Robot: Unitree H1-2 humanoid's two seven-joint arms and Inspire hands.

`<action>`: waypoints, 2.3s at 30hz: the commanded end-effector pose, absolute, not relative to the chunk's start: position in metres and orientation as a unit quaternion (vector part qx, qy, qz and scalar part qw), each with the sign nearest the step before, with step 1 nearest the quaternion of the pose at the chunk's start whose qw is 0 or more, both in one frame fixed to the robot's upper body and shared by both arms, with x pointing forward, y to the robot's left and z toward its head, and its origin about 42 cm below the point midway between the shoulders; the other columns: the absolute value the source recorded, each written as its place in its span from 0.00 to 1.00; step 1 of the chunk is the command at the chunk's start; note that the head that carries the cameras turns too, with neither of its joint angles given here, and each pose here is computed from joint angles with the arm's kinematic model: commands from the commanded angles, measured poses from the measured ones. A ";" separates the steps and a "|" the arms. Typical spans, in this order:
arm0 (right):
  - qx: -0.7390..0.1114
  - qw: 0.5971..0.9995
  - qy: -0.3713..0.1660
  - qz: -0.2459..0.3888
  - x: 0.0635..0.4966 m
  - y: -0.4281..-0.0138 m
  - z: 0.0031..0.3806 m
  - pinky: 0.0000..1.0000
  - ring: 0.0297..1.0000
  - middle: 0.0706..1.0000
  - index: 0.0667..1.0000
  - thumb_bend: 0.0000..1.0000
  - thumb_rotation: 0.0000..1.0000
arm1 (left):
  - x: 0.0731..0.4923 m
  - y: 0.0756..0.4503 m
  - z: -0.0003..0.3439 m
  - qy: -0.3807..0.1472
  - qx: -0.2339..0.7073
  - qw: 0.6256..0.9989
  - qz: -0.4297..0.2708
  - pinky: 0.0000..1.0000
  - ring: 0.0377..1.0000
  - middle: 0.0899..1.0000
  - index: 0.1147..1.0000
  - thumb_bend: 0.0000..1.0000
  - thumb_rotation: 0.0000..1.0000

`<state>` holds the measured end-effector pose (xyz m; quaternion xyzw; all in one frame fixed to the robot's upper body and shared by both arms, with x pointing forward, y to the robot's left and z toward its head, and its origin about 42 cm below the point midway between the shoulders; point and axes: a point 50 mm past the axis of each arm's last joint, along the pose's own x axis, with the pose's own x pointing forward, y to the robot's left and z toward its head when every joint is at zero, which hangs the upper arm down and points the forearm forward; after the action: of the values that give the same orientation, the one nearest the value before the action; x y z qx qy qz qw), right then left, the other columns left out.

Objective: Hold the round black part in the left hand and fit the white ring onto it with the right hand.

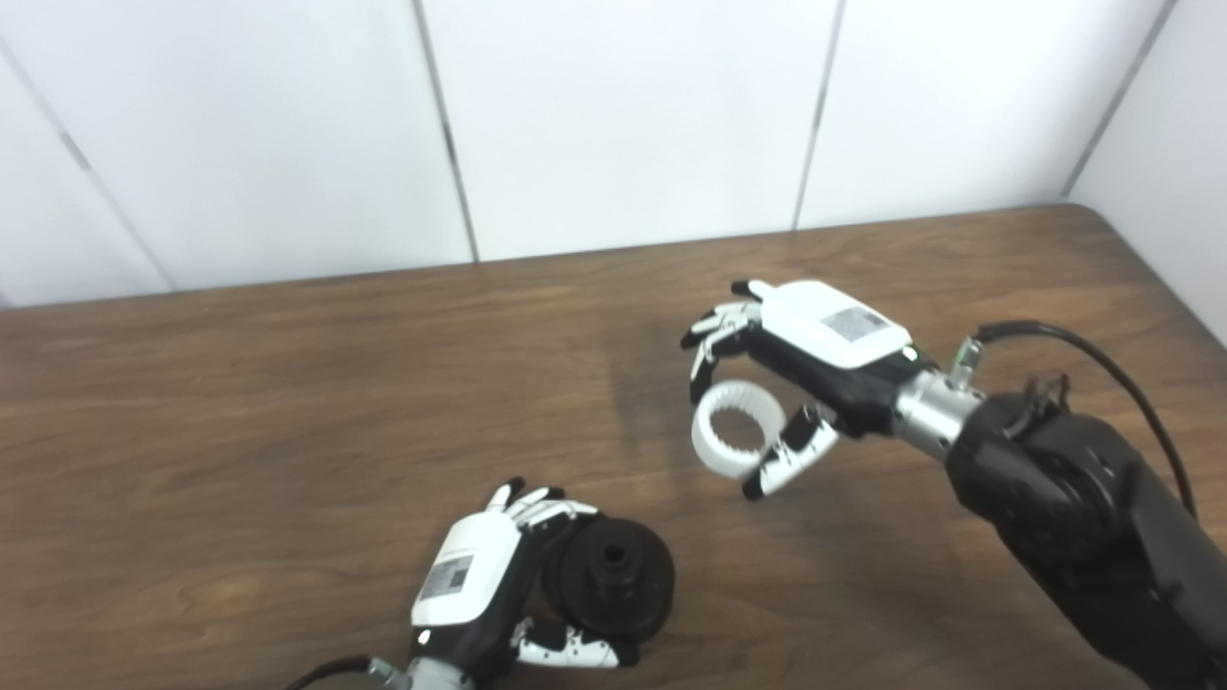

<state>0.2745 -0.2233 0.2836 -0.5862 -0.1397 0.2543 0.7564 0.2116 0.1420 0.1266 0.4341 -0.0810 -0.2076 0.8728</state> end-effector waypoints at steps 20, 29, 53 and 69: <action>-0.559 0.735 -0.198 0.328 0.239 -0.183 0.301 1.00 0.90 0.81 0.45 0.52 0.13 | 0.218 0.121 0.129 -0.071 0.434 0.871 -0.217 1.00 0.89 0.77 0.41 0.52 0.05; -0.555 0.738 -0.196 0.330 0.245 -0.177 0.290 1.00 0.89 0.79 0.45 0.52 0.13 | 0.218 0.121 0.134 -0.073 0.432 0.873 -0.217 1.00 0.89 0.77 0.41 0.52 0.05; -0.551 0.747 -0.175 0.328 0.260 -0.172 0.258 1.00 0.91 0.80 0.45 0.52 0.13 | 0.216 0.118 0.142 -0.081 0.425 0.875 -0.218 1.00 0.88 0.77 0.41 0.52 0.06; -0.547 0.746 -0.177 0.337 0.261 -0.167 0.246 1.00 0.90 0.79 0.45 0.52 0.13 | 0.217 0.115 0.145 -0.083 0.420 0.877 -0.217 1.00 0.89 0.77 0.41 0.52 0.06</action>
<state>0.2599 -0.1684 0.2408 -0.5452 -0.1544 0.3446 0.7485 0.2159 0.1216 0.1343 0.4286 -0.0642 -0.2156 0.8750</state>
